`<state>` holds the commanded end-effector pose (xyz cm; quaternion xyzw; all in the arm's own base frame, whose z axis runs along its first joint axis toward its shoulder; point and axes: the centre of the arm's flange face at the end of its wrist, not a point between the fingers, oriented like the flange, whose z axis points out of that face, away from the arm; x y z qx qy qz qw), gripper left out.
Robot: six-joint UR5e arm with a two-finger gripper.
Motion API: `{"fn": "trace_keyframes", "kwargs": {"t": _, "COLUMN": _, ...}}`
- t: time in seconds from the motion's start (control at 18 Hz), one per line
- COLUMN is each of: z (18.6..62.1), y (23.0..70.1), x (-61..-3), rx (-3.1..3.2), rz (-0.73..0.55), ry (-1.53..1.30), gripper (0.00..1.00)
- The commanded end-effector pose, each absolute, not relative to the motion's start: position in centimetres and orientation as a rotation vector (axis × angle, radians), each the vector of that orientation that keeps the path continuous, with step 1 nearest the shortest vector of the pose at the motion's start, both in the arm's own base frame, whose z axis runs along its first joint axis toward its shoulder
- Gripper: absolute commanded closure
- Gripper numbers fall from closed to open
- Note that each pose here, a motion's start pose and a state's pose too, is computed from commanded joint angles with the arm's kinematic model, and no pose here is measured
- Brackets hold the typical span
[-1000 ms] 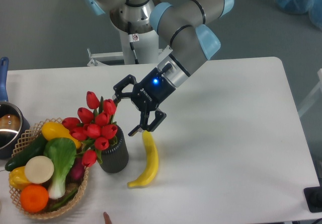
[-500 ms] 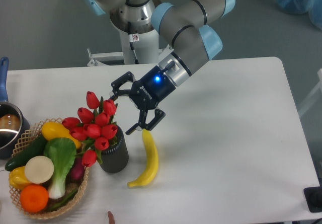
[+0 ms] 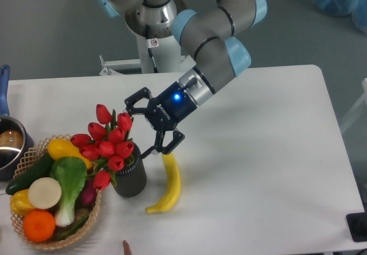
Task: Pick up the flowers from the vase
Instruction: 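Push the gripper in around the tulip stems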
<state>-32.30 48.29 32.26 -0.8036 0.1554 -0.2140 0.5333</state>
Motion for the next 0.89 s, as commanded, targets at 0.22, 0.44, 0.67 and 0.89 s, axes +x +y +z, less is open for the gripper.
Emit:
{"fn": "trace_keyframes", "kwargs": {"t": 0.22, "z": 31.7, "y": 48.0, "x": -32.2, "rx": -1.917, "rz": -0.513, "ry": 0.368, "gripper": 0.00}}
{"fn": "trace_keyframes", "kwargs": {"t": 0.44, "z": 30.9, "y": 47.6, "x": -31.9, "rx": -1.920, "rz": -0.521, "ry": 0.363, "gripper": 0.00}}
{"fn": "trace_keyframes", "kwargs": {"t": 0.67, "z": 30.9, "y": 47.9, "x": -31.5, "rx": -1.916, "rz": -0.526, "ry": 0.372, "gripper": 0.00}}
{"fn": "trace_keyframes", "kwargs": {"t": 0.89, "z": 30.6, "y": 47.9, "x": -31.2, "rx": -1.917, "rz": -0.532, "ry": 0.372, "gripper": 0.00}}
